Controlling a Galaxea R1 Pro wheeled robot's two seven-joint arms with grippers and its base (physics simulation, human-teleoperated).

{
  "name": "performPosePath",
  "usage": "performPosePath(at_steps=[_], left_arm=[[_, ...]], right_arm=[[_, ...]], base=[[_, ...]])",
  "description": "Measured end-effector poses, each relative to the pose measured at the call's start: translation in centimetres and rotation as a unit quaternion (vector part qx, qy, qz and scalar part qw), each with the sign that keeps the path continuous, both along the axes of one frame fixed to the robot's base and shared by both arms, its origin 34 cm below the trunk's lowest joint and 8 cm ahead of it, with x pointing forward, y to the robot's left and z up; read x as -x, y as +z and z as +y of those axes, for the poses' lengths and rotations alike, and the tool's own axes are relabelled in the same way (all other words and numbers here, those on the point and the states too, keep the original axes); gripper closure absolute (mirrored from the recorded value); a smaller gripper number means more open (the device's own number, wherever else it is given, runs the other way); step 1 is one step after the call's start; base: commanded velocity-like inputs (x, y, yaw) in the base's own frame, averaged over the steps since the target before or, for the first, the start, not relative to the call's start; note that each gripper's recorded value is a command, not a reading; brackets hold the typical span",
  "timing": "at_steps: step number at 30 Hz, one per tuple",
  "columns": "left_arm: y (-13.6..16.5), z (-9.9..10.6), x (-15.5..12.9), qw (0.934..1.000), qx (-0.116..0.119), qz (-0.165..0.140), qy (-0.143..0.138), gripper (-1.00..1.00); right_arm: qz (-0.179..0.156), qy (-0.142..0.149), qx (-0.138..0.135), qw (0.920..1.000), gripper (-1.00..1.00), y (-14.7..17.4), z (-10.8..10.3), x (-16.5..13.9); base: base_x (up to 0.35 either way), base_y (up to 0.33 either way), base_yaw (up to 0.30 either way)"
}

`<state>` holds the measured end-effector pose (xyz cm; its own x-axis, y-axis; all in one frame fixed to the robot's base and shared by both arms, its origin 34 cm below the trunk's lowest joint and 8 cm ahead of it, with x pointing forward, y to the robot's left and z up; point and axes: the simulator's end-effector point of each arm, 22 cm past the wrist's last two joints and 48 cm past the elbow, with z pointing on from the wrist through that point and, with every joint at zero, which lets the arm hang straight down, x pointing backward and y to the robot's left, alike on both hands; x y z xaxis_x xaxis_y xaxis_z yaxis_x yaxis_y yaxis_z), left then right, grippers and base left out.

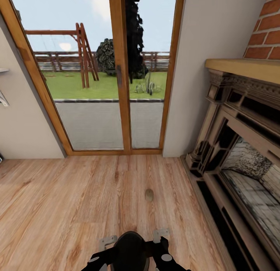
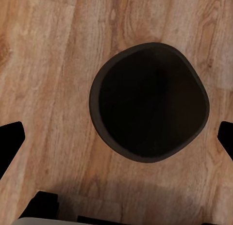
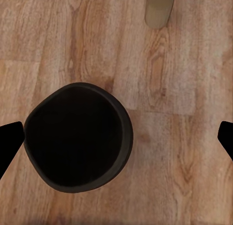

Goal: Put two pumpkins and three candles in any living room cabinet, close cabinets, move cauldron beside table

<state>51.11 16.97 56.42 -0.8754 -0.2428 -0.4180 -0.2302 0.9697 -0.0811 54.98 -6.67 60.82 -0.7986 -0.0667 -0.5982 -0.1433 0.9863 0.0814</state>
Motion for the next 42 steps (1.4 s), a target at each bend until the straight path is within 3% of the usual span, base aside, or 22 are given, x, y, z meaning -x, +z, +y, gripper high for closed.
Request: performPosePath(at_steps=[16, 42], left_arm=[[-2.1, 0.0, -0.5, 1.0, -0.002, -0.009, 0.002, -1.0], [-2.1, -0.1, -0.6, 0.9999, -0.003, -0.011, -0.002, -1.0]], right_arm=[[-0.001, 0.0, 0.001, 1.0, -1.0, -2.3, 0.0, -0.1], [-0.002, 0.0, 0.0, 1.0, -1.0, -2.2, 0.0, -0.2]], base=[[0.0, 0.0, 0.0], [-0.072, -0.013, 0.065]])
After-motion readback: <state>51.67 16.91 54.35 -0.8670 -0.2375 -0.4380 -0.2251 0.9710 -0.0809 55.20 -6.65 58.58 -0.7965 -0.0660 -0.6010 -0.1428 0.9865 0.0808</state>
